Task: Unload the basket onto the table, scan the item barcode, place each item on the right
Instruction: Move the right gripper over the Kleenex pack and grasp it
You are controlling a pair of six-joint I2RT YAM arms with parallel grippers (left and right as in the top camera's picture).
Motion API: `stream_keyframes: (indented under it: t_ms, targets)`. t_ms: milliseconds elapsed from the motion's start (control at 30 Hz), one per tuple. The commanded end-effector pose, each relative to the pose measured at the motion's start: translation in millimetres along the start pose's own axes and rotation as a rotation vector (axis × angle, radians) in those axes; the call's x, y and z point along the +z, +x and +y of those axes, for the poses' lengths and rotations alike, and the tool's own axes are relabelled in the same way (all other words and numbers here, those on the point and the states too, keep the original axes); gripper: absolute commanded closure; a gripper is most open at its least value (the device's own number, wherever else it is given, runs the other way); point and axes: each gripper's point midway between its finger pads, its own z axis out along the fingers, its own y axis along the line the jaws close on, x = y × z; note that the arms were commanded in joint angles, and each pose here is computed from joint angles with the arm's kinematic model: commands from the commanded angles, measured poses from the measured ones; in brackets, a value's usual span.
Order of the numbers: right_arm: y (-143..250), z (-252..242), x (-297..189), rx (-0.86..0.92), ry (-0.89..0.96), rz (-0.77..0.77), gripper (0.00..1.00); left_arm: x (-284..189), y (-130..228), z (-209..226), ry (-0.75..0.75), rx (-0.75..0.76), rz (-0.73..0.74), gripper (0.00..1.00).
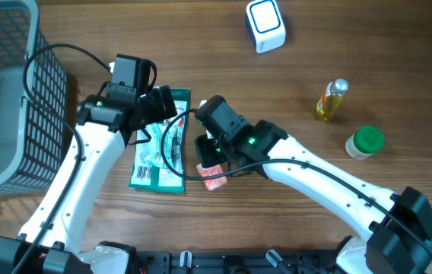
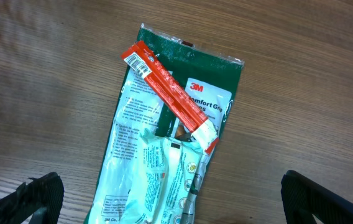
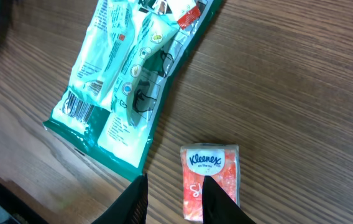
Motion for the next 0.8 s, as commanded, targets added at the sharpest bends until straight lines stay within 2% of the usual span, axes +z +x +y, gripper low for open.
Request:
stream_keyframes:
  t_ms: [0,33,100,300,667,767]
  targets:
    - [-1.7,-3.3,4.0,0.000,0.017,-0.011,0.71,-4.1,-7.1,0.9,-0.004,0.003,-0.024,0.00]
    - [-2.2,-3.0,4.0,-0.001,0.015,-0.013,0.71,-4.1,-7.1,0.9,-0.004,0.003,-0.024,0.00]
    - [-2.1,-3.0,4.0,-0.001,0.015,-0.012,0.61,-4.1,-7.1,0.9,-0.004,0.003,-0.024,0.00]
    - [5.4,-5.4,17.3,0.003,0.020,0.030,0.61,-4.1,-7.1,0.9,-0.004,0.003,-0.024,0.00]
    - [31.2,-25.8,78.4,0.018,0.081,0.157,0.61,-4.1,-7.1,0.9,-0.004,0.003,-0.024,0.00]
    - [39.2,-31.1,83.1,0.023,0.100,0.190,0.66,-4.1,-7.1,0.9,-0.004,0.003,-0.024,0.00]
